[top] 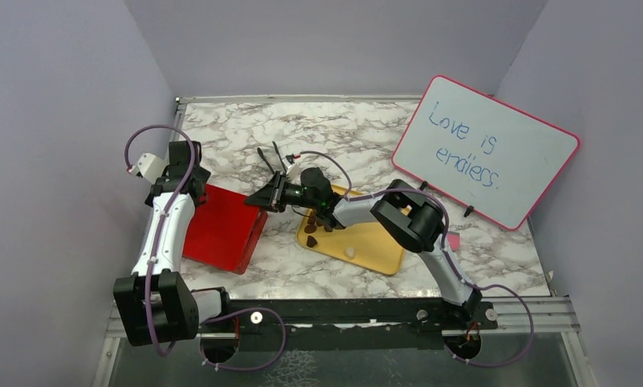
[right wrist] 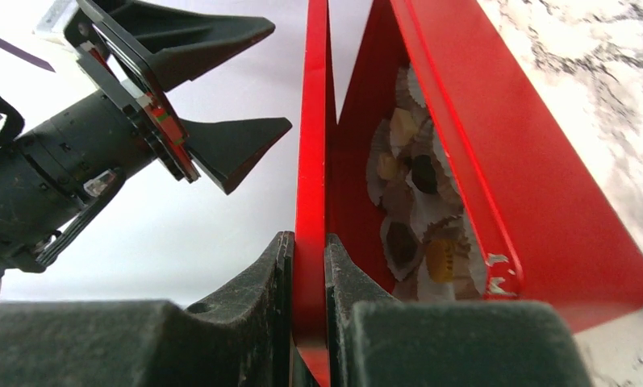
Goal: Pack the chocolate
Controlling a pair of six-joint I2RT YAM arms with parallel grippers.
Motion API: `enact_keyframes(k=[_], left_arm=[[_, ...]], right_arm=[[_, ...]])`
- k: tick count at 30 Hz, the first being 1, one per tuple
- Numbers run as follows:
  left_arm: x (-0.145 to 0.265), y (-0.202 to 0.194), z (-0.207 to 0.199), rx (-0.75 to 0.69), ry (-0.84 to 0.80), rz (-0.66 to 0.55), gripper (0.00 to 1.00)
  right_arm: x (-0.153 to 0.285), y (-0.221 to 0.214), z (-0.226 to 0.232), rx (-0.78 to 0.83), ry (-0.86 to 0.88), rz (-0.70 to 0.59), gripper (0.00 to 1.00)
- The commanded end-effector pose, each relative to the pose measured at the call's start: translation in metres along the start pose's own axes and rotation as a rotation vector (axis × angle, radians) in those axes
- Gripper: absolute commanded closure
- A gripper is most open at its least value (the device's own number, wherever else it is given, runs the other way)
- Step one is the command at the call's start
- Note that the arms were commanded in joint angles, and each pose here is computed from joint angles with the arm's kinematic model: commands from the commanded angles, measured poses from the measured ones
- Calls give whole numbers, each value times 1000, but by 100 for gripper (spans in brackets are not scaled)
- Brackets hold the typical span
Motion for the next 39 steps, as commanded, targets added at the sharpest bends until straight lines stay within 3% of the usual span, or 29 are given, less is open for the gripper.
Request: enact_keyframes(k=[1,14,28,39], left_arm=[[-6,-5,19,33,52,11,1],[-20,-16,30,-3,104,44,1],[-43,-45,48,-78,176,105,1],[-37,-38,31,-95,110,124,1]], right_arm=[[3,7,-7,1,7,-63,99],[7,10,-30,4,-38,-87,99],[4,24,-35,111,-110,-102,83],[3,37,-59,150,-181,-102,83]])
Point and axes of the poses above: each gripper's point midway between its finger pads, its own x axis back along the fingers, its own z axis along the line the jaws close on, y = z × x, the point moved 1 cm from there along x, back along the fingers, and after that the axes turned 1 degree about x, right-handed, at the moved point
